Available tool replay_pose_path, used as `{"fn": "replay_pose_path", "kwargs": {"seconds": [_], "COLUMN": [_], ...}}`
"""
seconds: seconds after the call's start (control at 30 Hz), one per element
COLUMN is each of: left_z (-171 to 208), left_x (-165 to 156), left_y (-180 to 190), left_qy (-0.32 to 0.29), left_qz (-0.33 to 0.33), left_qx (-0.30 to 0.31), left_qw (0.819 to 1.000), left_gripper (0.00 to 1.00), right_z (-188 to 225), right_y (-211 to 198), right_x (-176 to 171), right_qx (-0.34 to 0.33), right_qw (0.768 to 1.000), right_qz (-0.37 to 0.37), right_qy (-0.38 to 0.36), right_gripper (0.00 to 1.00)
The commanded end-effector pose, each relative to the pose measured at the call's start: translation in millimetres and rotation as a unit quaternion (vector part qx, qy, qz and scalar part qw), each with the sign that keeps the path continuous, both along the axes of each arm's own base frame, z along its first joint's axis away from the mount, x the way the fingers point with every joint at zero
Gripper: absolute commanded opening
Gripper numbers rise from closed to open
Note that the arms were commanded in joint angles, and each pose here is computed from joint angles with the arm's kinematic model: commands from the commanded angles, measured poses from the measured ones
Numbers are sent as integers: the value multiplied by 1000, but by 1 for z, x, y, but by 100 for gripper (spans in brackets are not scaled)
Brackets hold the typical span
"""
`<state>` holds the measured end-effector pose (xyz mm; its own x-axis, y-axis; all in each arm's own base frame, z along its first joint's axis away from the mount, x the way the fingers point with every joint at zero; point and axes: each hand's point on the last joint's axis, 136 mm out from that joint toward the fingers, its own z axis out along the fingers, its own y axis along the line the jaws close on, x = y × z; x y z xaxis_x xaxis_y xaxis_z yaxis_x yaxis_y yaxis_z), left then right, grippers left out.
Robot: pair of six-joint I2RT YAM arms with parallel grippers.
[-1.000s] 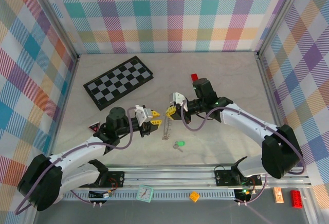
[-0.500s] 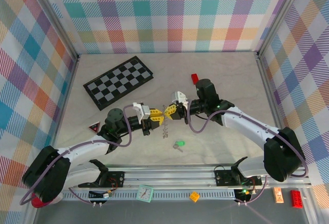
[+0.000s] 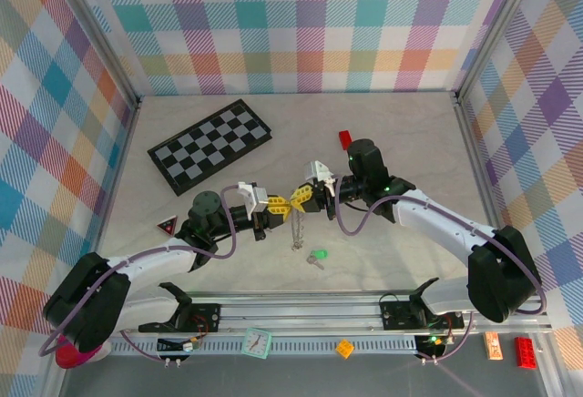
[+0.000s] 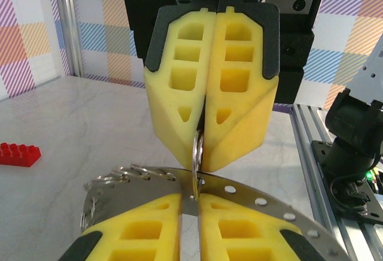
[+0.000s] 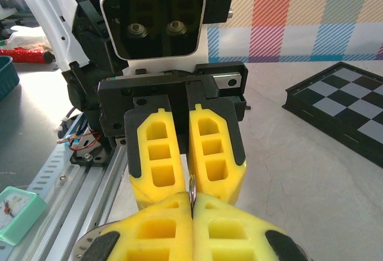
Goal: Put the keys on the keyring
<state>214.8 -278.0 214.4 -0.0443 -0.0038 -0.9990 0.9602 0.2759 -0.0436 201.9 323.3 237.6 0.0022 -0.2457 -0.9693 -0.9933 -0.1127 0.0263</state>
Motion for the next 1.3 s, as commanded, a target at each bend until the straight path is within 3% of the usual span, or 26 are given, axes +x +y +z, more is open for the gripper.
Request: {"fn": "replay_pose_path", "kwargs": {"seconds": [0.0, 0.43, 0.6, 0.77, 0.83, 1.07, 1.27], "left_z": [25, 26, 28, 31, 31, 16, 0], "left_x": [-1, -2, -2, -3, -1, 7, 3], "left_y": [-2, -1, -2, -2, -1, 3, 3], "left_qy": [-34, -36, -39, -45, -50, -45, -37], "left_qz": [-14, -14, -18, -18, -12, 16, 1], "left_qx": [-27, -27, -29, -30, -27, 41, 112], "left_qw": [999, 999, 999, 998, 998, 998, 993], "left_gripper": [18, 19, 14, 0, 0, 0, 0], "right_z": [5, 1, -1, -4, -8, -27, -38], "right_y": [2, 0, 1, 1, 0, -13, -19], "right_x": [-9, -9, -12, -13, -11, 1, 3], "right_qx": [15, -1, -2, -9, -20, -89, -152], "right_qw": [1000, 1000, 1000, 1000, 1000, 995, 985], "right_qz": [23, 13, 23, 27, 19, -38, -58], "right_qy": [-10, -22, -10, -4, -3, -27, -61], "right_gripper": [0, 0, 0, 0, 0, 33, 37]}}
